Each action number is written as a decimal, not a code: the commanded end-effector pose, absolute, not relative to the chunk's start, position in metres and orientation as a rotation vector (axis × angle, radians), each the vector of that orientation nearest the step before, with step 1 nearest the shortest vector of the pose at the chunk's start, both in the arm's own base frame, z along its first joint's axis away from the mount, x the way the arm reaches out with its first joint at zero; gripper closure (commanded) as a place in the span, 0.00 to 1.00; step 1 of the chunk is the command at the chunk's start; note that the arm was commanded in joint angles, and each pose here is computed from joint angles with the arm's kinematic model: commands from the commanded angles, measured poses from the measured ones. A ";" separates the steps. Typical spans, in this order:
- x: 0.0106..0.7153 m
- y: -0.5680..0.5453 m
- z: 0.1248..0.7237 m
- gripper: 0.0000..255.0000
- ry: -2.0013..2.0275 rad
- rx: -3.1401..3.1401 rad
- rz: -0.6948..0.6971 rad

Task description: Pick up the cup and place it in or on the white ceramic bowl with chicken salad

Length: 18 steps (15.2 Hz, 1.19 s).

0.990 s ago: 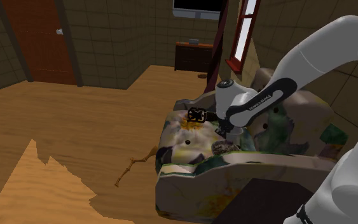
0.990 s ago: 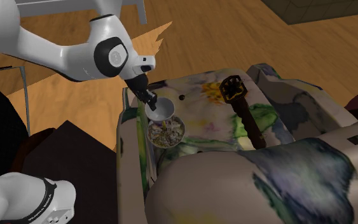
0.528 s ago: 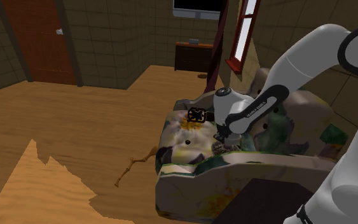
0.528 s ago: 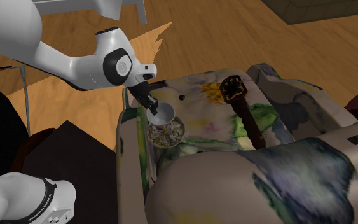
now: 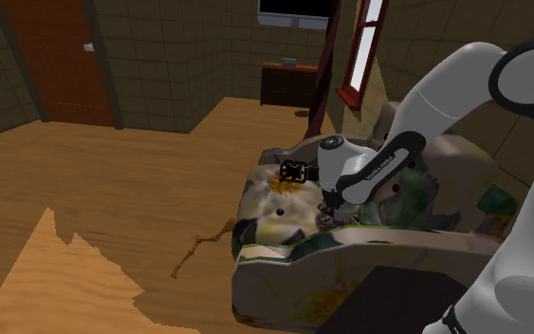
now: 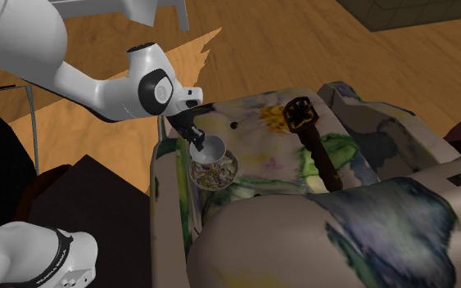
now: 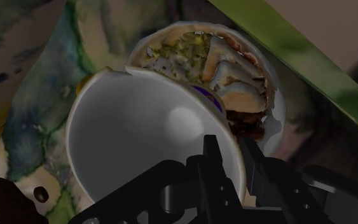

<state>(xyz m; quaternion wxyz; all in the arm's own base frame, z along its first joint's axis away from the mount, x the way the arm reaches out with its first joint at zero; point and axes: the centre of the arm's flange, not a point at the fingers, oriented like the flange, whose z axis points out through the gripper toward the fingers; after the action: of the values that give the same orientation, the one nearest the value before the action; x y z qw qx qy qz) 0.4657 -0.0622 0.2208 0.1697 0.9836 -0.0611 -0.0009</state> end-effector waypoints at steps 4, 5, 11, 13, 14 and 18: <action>0.466 -0.062 0.221 0.00 -0.174 2.795 -0.002; 0.466 -0.062 0.221 0.00 -0.174 2.795 -0.002; 0.467 -0.049 0.258 0.00 -0.174 2.795 -0.002; 0.467 -0.046 0.268 0.00 -0.174 2.795 -0.002; 0.467 -0.046 0.268 0.00 -0.174 2.795 -0.002; 0.467 -0.046 0.268 0.00 -0.174 2.795 -0.002</action>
<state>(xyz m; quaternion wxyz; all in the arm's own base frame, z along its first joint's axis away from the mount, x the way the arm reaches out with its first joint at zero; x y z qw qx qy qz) 0.4669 -0.0456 0.2678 0.1697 0.9836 -0.0611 -0.0007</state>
